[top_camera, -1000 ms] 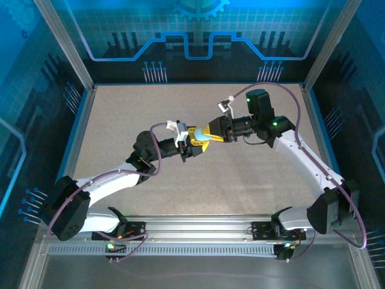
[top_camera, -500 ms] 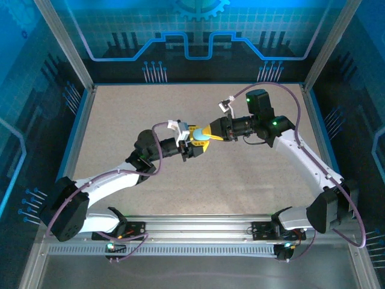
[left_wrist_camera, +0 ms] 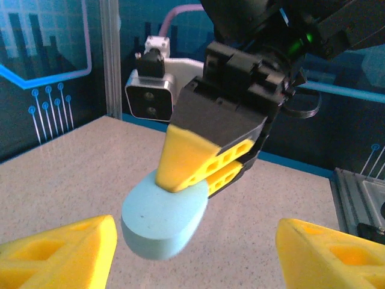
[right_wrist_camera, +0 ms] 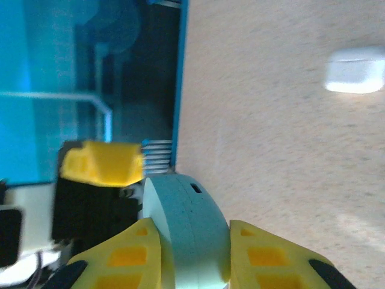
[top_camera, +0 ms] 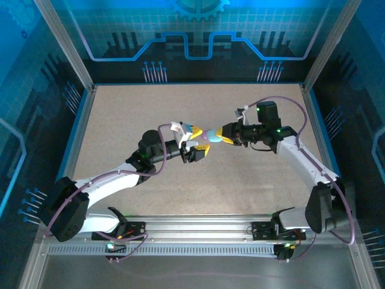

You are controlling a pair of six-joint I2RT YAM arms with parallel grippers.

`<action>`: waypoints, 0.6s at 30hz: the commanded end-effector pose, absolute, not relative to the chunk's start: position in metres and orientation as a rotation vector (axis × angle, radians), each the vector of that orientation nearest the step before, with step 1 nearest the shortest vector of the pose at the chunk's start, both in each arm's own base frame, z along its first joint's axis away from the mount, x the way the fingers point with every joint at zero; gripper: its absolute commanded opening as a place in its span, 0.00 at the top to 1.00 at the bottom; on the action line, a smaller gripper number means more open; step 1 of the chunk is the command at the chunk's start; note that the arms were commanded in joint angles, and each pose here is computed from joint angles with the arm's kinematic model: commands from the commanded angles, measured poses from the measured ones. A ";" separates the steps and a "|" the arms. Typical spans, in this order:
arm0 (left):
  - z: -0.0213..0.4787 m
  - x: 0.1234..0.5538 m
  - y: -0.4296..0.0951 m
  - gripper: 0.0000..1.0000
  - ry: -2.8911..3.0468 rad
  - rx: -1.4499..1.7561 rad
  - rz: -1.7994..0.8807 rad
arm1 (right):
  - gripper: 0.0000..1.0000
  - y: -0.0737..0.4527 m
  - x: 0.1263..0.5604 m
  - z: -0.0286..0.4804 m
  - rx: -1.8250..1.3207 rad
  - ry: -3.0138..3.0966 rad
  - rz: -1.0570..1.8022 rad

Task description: Insert wireless bluetooth earbuds into charging case

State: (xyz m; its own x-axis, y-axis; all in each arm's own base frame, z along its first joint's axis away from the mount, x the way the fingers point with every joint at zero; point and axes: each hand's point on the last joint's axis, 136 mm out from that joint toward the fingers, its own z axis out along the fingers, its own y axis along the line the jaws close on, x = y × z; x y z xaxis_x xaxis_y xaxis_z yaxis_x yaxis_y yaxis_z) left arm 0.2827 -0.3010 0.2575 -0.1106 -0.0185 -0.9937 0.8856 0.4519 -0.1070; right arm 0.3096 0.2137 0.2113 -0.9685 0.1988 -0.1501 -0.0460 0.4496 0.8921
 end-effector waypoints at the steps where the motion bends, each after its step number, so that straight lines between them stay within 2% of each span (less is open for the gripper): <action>1: 0.258 0.283 -0.289 0.27 1.492 0.757 -0.867 | 0.83 0.208 0.328 0.162 0.204 2.542 1.422; 7: 0.264 0.294 -0.267 0.24 1.527 0.633 -0.760 | 0.82 0.224 0.337 0.102 0.182 2.631 1.399; 18: 0.268 0.307 -0.226 0.17 1.563 0.441 -0.584 | 0.77 0.240 0.339 0.048 0.170 2.738 1.341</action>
State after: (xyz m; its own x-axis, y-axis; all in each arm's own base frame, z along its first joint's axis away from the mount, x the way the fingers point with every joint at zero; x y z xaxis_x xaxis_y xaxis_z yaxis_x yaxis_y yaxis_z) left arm 0.3004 -0.2436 0.2698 -0.0786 -0.0539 -0.9954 0.6799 0.7273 -0.0931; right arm 0.3308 0.2361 0.0513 -0.9874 0.1571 0.0207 0.1117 0.5977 0.7939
